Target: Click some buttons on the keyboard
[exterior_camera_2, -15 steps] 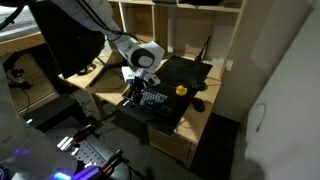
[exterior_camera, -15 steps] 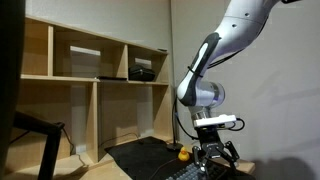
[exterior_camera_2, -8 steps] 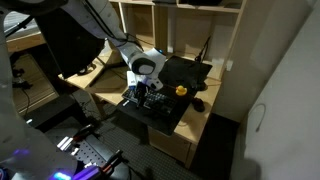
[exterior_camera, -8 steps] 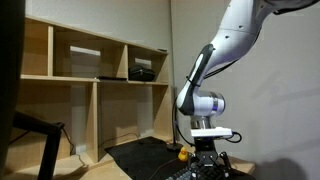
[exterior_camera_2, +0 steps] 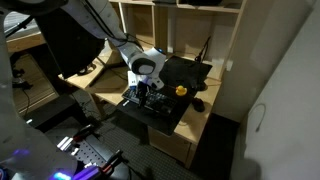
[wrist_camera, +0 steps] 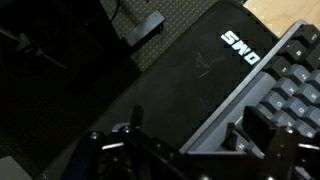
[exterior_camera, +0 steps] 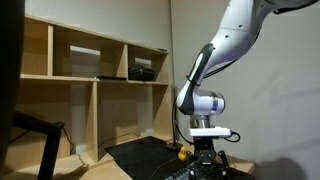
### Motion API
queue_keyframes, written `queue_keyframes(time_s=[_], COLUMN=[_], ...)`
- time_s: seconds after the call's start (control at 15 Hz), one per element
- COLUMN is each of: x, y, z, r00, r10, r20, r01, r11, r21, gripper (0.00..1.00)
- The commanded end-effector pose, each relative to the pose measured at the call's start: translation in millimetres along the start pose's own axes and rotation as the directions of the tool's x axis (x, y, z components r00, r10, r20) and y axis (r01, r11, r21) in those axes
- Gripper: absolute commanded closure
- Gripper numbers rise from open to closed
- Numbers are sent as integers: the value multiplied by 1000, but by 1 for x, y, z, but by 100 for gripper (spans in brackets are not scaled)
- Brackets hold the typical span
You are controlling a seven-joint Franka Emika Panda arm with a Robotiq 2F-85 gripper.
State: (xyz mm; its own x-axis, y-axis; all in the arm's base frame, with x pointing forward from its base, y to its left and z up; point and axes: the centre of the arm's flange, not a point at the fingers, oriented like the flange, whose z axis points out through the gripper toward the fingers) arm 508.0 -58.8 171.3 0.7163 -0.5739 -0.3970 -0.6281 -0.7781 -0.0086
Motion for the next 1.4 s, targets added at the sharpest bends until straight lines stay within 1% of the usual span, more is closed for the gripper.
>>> queue_keyframes(time_s=[0.0, 0.07, 0.33, 0.4, 0.53, 0.6, 0.87, 0.93, 1.0, 1.13, 1.2, 1.33], x=[16, 7, 8, 9, 8, 8, 8, 7, 6, 4, 4, 4], y=[-8, -3, -3, -4, -3, -4, -4, -3, -2, 0, -2, -1], z=[10, 1, 3, 4, 3, 3, 3, 3, 2, 4, 7, 7], r00=[998, 999, 999, 997, 997, 998, 998, 999, 999, 999, 999, 999], r10=[12, 14, 15, 33, 55, 33, 35, 22, 38, 40, 34, 35], r20=[-67, -43, -46, -69, -59, -53, -52, -24, -9, 5, -15, -8], r01=[-7, -13, -13, -30, -53, -31, -33, -22, -37, -40, -33, -35], r11=[998, 999, 999, 998, 998, 999, 999, 999, 999, 999, 999, 999], r21=[70, 31, 32, 50, 35, 35, 35, 31, 6, -17, 8, 1], gripper=[0, 0, 0, 0, 0, 0, 0, 0, 0, 0, 0, 0])
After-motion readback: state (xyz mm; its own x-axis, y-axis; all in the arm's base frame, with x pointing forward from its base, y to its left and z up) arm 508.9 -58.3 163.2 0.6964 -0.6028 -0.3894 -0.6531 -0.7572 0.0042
